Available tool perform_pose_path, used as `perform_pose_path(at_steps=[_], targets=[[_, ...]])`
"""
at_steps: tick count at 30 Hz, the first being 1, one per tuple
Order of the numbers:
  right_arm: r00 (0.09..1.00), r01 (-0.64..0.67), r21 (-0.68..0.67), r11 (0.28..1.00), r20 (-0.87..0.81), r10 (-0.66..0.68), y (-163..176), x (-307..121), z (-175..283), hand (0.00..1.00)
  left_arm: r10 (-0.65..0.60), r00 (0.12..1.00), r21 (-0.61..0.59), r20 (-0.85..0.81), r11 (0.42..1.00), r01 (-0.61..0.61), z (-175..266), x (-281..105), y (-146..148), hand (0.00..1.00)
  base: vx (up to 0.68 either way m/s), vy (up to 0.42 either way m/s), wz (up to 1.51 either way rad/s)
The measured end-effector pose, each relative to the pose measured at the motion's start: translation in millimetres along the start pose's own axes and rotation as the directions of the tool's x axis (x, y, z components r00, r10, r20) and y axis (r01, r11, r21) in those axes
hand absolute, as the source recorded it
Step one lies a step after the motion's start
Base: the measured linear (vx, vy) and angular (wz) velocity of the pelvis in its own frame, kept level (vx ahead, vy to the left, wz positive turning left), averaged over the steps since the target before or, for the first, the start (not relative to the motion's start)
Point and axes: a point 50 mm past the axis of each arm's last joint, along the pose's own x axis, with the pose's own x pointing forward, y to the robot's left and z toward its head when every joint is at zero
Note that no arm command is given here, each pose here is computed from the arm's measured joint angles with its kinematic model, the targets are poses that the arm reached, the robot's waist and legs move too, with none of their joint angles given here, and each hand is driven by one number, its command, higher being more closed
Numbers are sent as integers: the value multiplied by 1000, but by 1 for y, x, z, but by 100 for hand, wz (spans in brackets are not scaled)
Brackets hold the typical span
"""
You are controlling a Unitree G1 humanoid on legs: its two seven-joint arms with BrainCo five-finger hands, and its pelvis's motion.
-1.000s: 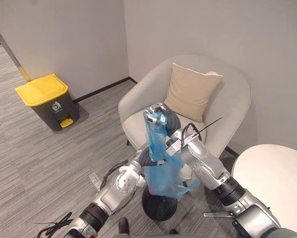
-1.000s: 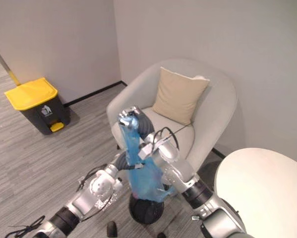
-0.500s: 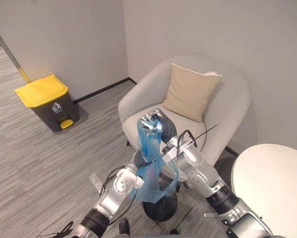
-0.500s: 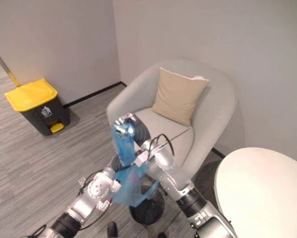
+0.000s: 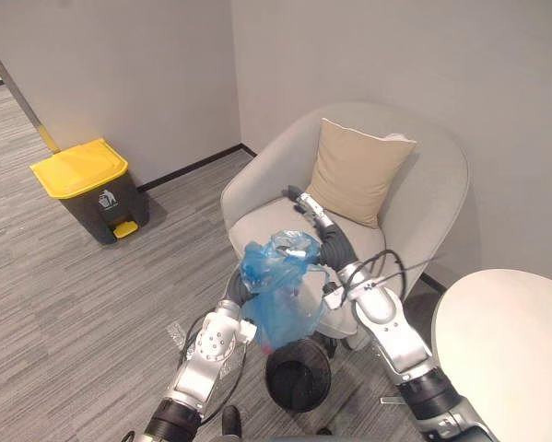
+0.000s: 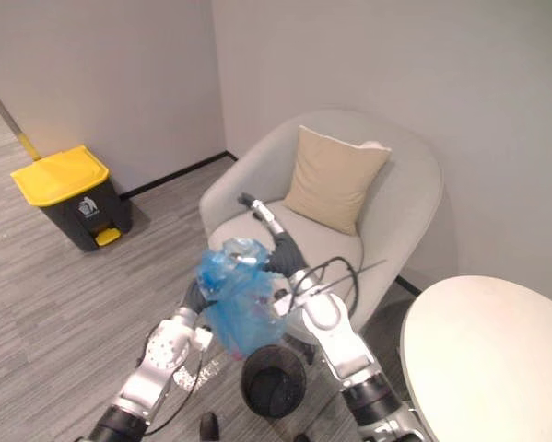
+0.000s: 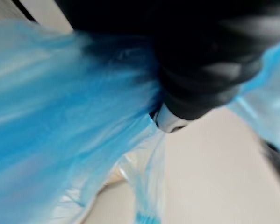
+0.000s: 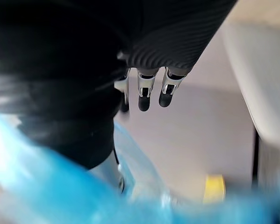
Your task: Gather rubbish on tea table into small bin, then transfer packed bag to large trash can.
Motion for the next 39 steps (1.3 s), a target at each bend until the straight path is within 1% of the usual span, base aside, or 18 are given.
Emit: perform_pose_path(at_steps=[1, 3, 4, 7, 10, 11, 12, 15, 17, 20, 23, 25, 27, 30, 32, 34, 37, 39], targets=[[1000, 26, -60, 998, -8, -26, -6, -3, -3, 0, 2, 1000, 0, -20, 1000, -2, -5, -2, 0, 100, 0, 0, 0], [998, 51, -128, 991, -33, -56, -11, -10, -8, 0, 6, 999, 2, -37, 1000, -6, -9, -5, 2, 100, 0, 0, 0], [997, 57, -137, 989, -48, -64, -12, -15, -11, 0, 13, 999, -3, -45, 1000, -13, -11, -6, 3, 100, 0, 0, 0], [987, 88, -128, 988, -126, -104, -14, -33, -23, 0, 40, 995, -16, -89, 999, -41, -21, -8, 7, 100, 0, 0, 0], [957, 188, -96, 978, -207, -204, -21, -49, -34, 0, 82, 985, -41, -151, 995, -89, -34, -16, 15, 100, 0, 0, 0], [925, 260, -67, 963, -270, -268, -27, -61, -43, 0, 112, 974, -60, -194, 990, -126, -43, -21, 20, 100, 0, 0, 0], [910, 282, -63, 957, -299, -288, -29, -65, -49, 0, 123, 970, -64, -211, 988, -139, -47, -24, 22, 100, 0, 0, 0], [820, 372, -6, 928, -467, -331, -27, -92, -78, 0, 166, 944, -97, -287, 975, -200, -63, -35, 30, 100, 0, 0, 3], [730, 426, 40, 904, -605, -317, -16, -114, -101, 0, 202, 914, -115, -352, 960, -256, -76, -45, 37, 100, 0, 0, 0], [615, 452, 71, 889, -747, -253, -1, -142, -125, 0, 224, 873, -125, -433, 944, -304, -93, -57, 44, 100, 13, 0, 1], [492, 491, 84, 867, -848, -197, 12, -171, -141, 0, 230, 826, -147, -514, 925, -349, -109, -72, 46, 100, 48, -2, 5], [393, 504, 78, 860, -907, -148, 21, -194, -151, 0, 226, 780, -160, -584, 910, -383, -122, -83, 44, 100, 74, 0, 9], [333, 512, 79, 855, -936, -113, 29, -208, -155, 0, 224, 749, -165, -624, 899, -406, -130, -93, 43, 100, 54, -3, 2], [277, 524, 84, 848, -958, -76, 36, -220, -159, 0, 225, 706, -170, -672, 880, -443, -139, -103, 43, 100, 54, -13, 0], [242, 524, 85, 848, -969, -52, 41, -226, -161, 0, 230, 675, -181, -701, 858, -481, -145, -110, 42, 100, 48, -13, -4], [234, 534, 85, 841, -971, -51, 40, -224, -163, 0, 230, 670, -200, -705, 843, -499, -145, -110, 39, 100, 9, 0, -20], [247, 543, 84, 836, -967, -63, 39, -214, -164, 0, 231, 667, -227, -708, 820, -525, -144, -108, 36, 100, -37, 13, -20], [240, 547, 81, 833, -969, -63, 40, -214, -164, 0, 232, 679, -253, -697, 806, -535, -140, -102, 34, 100, -57, 23, 18]])
